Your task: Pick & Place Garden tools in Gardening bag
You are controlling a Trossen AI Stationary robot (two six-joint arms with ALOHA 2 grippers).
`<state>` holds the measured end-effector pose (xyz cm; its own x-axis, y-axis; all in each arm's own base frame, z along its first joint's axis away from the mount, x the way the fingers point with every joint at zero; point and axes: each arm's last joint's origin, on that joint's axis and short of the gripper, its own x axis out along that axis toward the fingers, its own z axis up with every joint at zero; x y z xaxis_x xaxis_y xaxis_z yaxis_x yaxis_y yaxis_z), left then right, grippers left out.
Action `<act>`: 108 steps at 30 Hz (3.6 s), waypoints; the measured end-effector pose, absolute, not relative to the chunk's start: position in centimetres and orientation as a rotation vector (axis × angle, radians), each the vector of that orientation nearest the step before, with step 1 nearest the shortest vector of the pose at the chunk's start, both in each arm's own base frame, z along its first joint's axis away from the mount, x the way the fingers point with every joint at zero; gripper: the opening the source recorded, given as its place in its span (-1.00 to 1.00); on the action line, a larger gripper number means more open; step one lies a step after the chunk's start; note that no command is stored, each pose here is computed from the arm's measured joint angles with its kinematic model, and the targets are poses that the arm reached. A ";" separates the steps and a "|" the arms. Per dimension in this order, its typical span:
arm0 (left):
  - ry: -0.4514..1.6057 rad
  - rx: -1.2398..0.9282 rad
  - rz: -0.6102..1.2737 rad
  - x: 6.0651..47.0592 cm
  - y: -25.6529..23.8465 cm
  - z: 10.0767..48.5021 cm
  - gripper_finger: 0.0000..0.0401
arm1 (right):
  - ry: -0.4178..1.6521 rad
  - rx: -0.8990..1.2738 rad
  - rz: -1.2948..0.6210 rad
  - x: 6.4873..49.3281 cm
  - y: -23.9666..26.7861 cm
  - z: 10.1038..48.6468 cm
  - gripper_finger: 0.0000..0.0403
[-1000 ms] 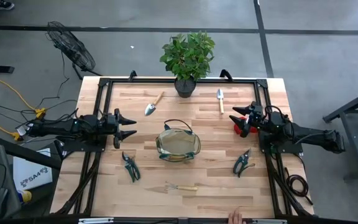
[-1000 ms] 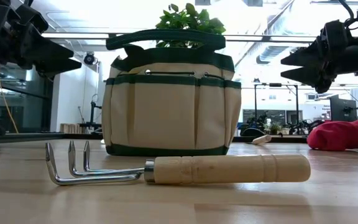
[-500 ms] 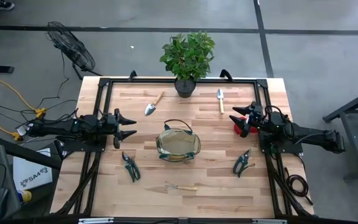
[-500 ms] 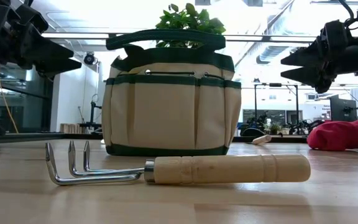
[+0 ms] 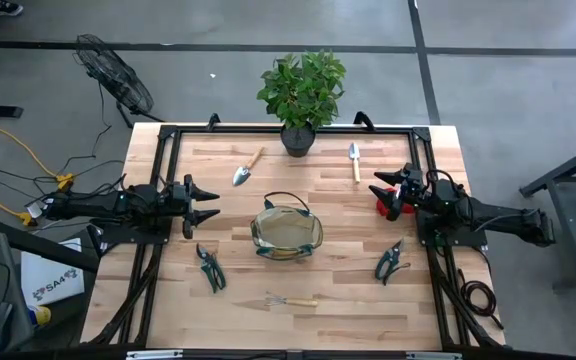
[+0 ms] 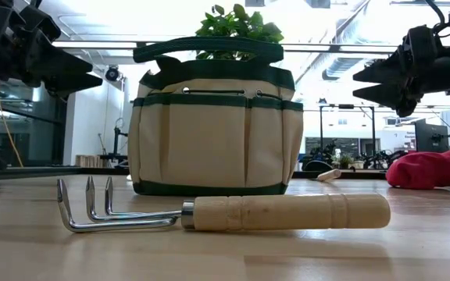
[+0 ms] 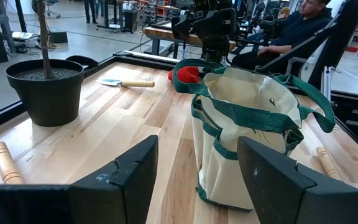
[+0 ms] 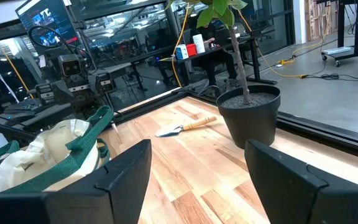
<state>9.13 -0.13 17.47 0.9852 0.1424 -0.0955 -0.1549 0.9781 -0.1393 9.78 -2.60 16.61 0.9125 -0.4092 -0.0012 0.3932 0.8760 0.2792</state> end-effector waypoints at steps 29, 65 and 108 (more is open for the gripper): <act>0.085 -0.147 0.150 9.1 -0.1 17.5 0.06 | -0.163 0.856 -0.293 9.9 -2.1 17.1 0.25; 0.085 -0.147 0.150 9.1 -0.1 17.5 0.06 | 0.219 0.888 -0.400 17.0 0.6 26.3 0.25; 0.084 -0.147 0.150 9.1 -0.1 17.5 0.06 | 1.202 1.662 -0.933 16.4 8.3 19.5 0.25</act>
